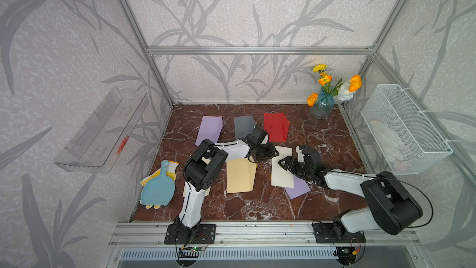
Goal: Open the envelope
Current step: Pick up the envelope from the envelope.
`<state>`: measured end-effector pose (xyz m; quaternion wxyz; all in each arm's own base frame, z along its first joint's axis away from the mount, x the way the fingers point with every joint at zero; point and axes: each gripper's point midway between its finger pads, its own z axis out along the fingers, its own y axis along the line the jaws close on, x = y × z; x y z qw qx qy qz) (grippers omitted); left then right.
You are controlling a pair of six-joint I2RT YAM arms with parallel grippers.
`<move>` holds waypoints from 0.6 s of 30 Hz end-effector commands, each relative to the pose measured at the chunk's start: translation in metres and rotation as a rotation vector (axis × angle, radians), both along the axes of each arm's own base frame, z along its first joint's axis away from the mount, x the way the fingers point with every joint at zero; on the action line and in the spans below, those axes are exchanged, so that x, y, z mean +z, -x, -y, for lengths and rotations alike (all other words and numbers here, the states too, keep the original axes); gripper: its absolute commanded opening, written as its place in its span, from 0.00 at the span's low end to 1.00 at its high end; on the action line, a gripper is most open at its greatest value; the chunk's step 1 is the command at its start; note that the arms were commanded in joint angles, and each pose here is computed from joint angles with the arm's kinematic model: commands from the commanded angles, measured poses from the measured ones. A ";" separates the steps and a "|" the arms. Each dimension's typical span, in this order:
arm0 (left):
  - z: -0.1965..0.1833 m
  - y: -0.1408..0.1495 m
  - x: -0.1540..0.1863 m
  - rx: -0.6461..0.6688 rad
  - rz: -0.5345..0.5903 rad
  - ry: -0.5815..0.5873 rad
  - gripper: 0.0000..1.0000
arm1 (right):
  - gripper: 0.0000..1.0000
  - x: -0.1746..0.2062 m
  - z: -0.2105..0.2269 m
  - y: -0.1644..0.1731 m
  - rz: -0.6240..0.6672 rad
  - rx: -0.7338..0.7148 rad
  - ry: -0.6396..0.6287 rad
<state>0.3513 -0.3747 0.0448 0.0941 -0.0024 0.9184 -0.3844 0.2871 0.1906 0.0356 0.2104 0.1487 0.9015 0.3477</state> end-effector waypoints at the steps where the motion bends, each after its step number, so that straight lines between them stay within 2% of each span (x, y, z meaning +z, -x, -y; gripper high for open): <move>1: 0.013 0.009 0.009 -0.043 -0.002 0.068 0.44 | 0.78 -0.060 0.025 0.051 -0.251 -0.013 0.122; 5: 0.019 0.013 0.006 -0.063 -0.021 0.097 0.35 | 0.78 -0.062 0.023 0.050 -0.254 -0.010 0.119; 18: 0.023 0.025 -0.013 -0.117 -0.070 0.106 0.22 | 0.78 -0.064 0.019 0.043 -0.252 0.000 0.112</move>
